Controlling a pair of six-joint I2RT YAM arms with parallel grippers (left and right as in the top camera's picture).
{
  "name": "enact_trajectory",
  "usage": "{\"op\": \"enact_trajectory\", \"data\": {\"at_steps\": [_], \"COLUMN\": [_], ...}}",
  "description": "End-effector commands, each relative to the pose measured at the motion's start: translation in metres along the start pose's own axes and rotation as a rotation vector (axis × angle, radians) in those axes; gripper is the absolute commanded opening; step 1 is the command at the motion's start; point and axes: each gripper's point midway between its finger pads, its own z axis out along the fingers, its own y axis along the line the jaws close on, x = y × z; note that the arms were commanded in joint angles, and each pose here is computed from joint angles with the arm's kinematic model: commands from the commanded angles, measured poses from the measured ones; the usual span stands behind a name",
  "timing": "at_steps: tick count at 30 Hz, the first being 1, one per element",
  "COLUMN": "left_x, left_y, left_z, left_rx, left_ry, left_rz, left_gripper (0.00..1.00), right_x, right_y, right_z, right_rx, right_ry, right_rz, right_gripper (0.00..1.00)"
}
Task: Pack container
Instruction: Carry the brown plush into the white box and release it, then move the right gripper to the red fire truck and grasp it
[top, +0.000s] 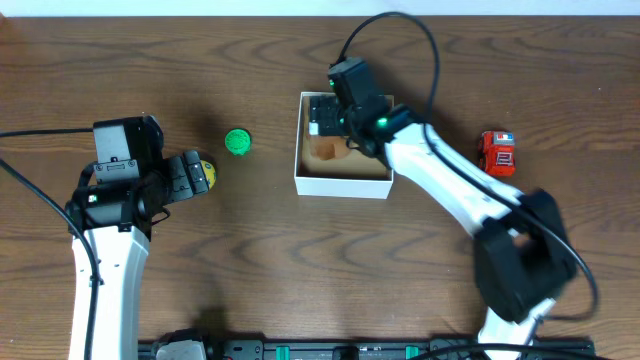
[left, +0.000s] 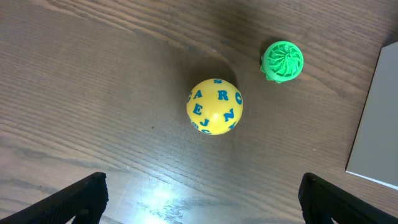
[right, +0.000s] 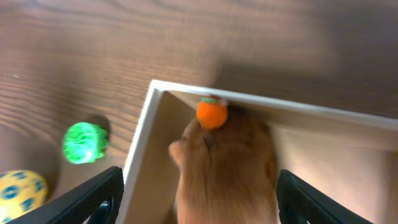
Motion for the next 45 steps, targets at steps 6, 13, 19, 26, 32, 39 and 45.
{"op": "enact_trajectory", "data": {"at_steps": [6, 13, 19, 26, 32, 39, 45], "left_x": [-0.005, -0.005, -0.005, -0.005, -0.005, -0.005, -0.005], "left_y": [-0.001, -0.001, -0.001, -0.001, -0.001, -0.001, -0.001], "left_z": [-0.002, -0.002, -0.002, -0.002, -0.002, -0.002, -0.002], "left_rx": [0.008, 0.008, 0.008, 0.008, 0.008, 0.008, 0.008], "left_ry": [-0.007, -0.007, -0.007, -0.007, -0.007, -0.007, -0.007], "left_rz": [-0.019, -0.019, -0.019, -0.019, -0.019, -0.019, -0.019], "left_gripper": [0.98, 0.98, 0.98, 0.98, 0.98, 0.98, 0.98], "right_x": [-0.066, -0.027, 0.019, 0.055, 0.080, 0.090, 0.092], "right_y": [-0.099, -0.247, -0.296, -0.331, -0.359, -0.362, -0.362], "right_z": [-0.123, -0.156, -0.123, -0.074, -0.057, -0.051, -0.052], "right_rx": [0.217, 0.472, 0.485, 0.509, 0.575, 0.574, 0.578], "right_ry": [-0.161, 0.024, 0.206, 0.330, 0.396, 0.428, 0.433], "right_rz": [0.110, 0.347, 0.348, 0.348, 0.374, 0.384, 0.397], "right_gripper": [0.79, 0.79, 0.91, 0.90, 0.87, 0.73, 0.57]}}
